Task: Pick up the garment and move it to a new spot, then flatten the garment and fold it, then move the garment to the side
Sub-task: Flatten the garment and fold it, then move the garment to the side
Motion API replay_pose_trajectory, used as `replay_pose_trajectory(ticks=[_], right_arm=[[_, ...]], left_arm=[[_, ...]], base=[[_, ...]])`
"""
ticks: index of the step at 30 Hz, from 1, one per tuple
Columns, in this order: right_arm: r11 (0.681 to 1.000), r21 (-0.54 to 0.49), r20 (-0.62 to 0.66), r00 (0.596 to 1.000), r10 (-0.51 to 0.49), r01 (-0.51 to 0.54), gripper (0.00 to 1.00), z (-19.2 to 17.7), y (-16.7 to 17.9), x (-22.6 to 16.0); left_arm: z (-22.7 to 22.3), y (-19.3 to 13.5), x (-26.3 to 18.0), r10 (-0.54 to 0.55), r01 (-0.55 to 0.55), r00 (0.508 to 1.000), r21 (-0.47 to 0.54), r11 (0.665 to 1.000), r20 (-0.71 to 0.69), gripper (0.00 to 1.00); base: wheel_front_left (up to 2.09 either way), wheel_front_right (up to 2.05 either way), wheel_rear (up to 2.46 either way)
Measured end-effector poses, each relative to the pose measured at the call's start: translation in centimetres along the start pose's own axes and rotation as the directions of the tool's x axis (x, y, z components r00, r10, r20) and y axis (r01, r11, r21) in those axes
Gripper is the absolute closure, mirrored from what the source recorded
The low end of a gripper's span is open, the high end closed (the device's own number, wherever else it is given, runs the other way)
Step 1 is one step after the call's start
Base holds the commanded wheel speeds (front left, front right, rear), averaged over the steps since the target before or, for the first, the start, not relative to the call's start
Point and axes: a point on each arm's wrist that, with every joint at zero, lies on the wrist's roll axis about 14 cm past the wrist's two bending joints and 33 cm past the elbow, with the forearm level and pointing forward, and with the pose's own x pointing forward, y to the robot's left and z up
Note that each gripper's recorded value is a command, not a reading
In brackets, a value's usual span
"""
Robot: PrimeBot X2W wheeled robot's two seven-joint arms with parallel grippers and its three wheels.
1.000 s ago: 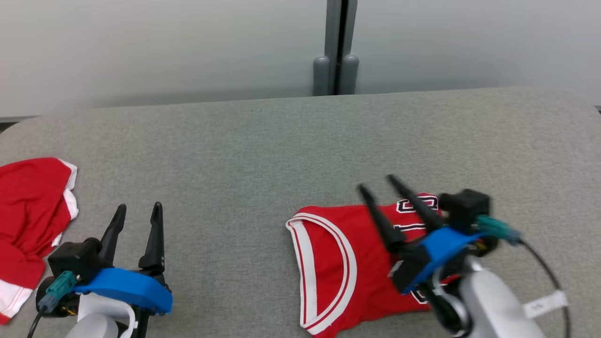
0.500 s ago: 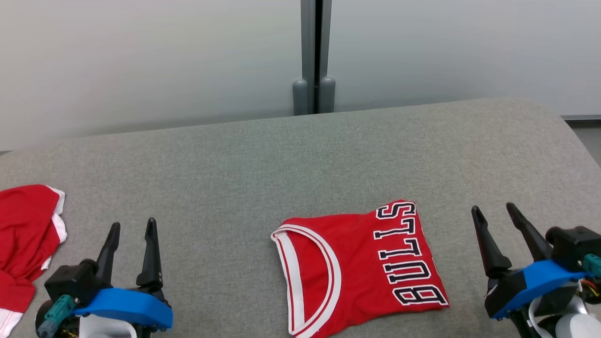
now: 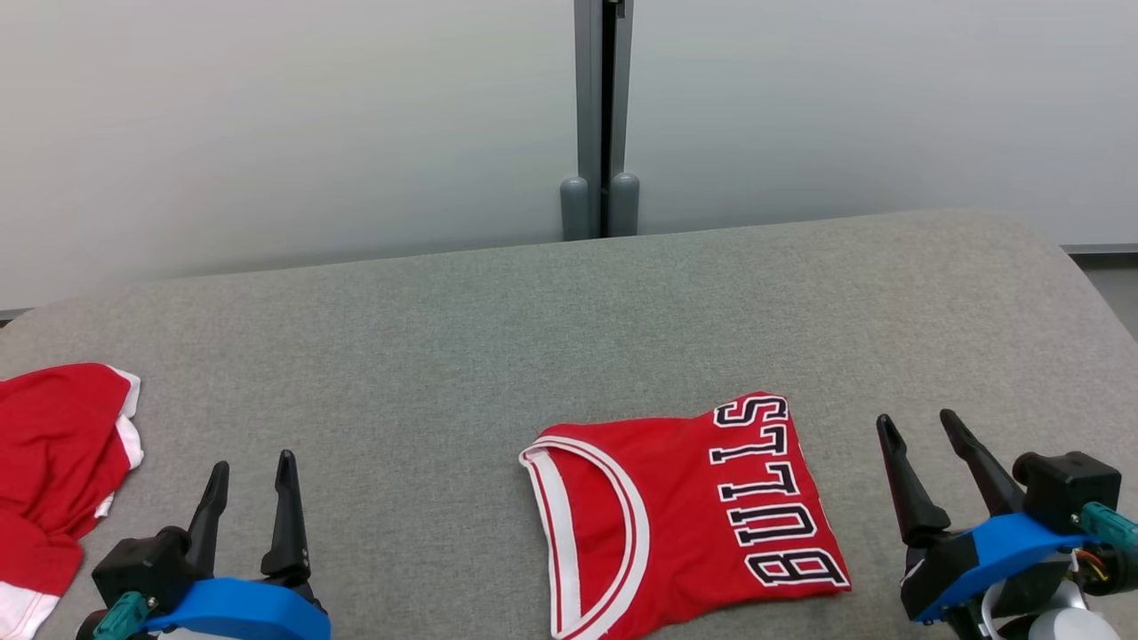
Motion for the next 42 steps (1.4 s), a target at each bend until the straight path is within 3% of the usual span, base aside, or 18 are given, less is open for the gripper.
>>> replay_pose_trajectory(ticks=[19,21,23,25,29,37,38,39,42], right_arm=[[1.0,0.02,-0.024,1.0,0.019,-0.019,0.0,-0.7,0.7,0.6],[0.999,0.022,-0.045,0.999,0.029,-0.028,0.0,-1.0,1.0,0.7],[0.998,0.032,-0.148,0.987,0.056,-0.051,0.0,-2.7,2.0,1.1],[0.997,0.051,-0.263,0.963,0.065,-0.053,0.0,-4.6,2.3,1.3],[0.999,0.045,-0.486,0.873,0.042,-0.023,0.0,-7.9,1.6,1.6],[1.0,0.031,-0.707,0.707,0.022,0.0,0.0,-12.6,1.7,2.9],[1.0,0.031,-0.707,0.707,0.022,0.0,0.0,-12.6,1.7,2.9],[0.999,0.04,-0.739,0.673,0.039,-0.014,0.0,-13.6,2.5,3.1],[0.997,0.047,-0.77,0.634,0.071,-0.054,0.0,-14.3,3.8,3.7]], left_arm=[[-0.6,0.4,-0.6,0.014,-0.014,1.0,0.0,1.0,-0.016,0.0],[-0.6,0.5,-0.6,0.016,-0.016,1.0,0.001,1.0,-0.018,0.0],[-0.7,0.5,-0.5,0.018,-0.018,1.0,0.0,1.0,-0.021,0.0],[-0.9,0.6,-0.3,0.019,-0.019,0.999,0.002,1.0,-0.028,0.0],[-0.7,0.5,0.6,0.009,-0.008,1.0,0.01,1.0,-0.025,0.0],[-0.8,0.7,2.2,-0.001,0.002,0.999,0.022,1.0,-0.034,0.0],[-0.8,0.7,2.2,-0.001,0.002,0.999,0.022,1.0,-0.034,0.0],[-0.9,1.0,2.4,0.005,-0.004,0.999,0.023,1.0,-0.036,0.0],[-1.1,1.3,2.5,0.011,-0.01,0.999,0.026,1.0,-0.041,0.0]], base=[[0.0,0.0,0.0],[0.0,0.0,0.0],[0.0,0.0,0.0],[0.0,0.0,0.0],[0.0,0.0,0.0],[0.0,0.0,0.0],[0.0,0.0,0.0],[0.0,0.0,0.0],[0.0,0.0,0.0]])
